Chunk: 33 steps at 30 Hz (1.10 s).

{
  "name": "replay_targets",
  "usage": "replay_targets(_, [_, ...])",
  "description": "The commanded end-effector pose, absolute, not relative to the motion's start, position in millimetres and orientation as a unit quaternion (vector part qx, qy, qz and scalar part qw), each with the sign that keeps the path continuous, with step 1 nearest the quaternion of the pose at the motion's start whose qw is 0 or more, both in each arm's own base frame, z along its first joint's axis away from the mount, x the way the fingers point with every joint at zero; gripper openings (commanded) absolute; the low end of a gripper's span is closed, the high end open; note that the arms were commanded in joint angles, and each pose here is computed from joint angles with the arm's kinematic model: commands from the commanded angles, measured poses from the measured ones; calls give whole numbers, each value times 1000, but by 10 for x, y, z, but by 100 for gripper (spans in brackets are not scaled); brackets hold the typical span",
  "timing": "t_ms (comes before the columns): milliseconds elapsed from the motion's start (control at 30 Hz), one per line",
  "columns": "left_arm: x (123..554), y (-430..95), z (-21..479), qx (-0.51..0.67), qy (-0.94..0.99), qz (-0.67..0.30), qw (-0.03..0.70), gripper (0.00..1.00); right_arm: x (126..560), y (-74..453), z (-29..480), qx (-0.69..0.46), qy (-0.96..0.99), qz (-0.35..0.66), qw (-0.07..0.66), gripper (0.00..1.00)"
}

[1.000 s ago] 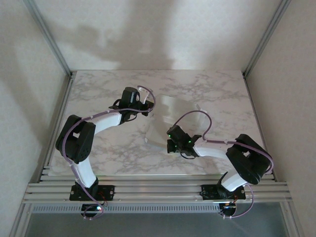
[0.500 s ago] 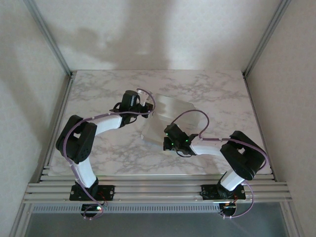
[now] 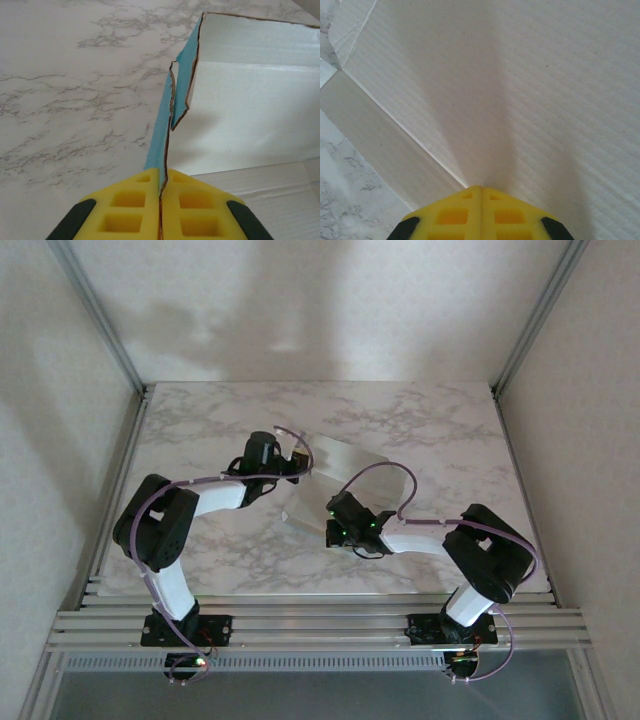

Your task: Fold the paper box

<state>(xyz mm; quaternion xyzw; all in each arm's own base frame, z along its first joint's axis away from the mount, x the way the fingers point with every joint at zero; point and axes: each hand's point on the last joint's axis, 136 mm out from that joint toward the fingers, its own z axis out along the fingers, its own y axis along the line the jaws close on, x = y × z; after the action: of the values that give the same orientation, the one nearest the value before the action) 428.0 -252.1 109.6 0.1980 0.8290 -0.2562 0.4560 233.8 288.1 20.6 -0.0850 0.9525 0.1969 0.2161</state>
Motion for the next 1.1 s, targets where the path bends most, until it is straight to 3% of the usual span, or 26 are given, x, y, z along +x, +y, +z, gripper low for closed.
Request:
replay_targets(0, [4097,-2537,954,198,839,-266,432,8,2247,2884,127,-86,960,187,190,0])
replay_targets(700, [3951,-2526,801,168,843,-299,414,8,2215,3067,140,-105,957,202,177,0])
replay_targets(1067, [3914,-2485,725,182,843,-284,418,8,2245,3154,422,-129,945,227,199,0])
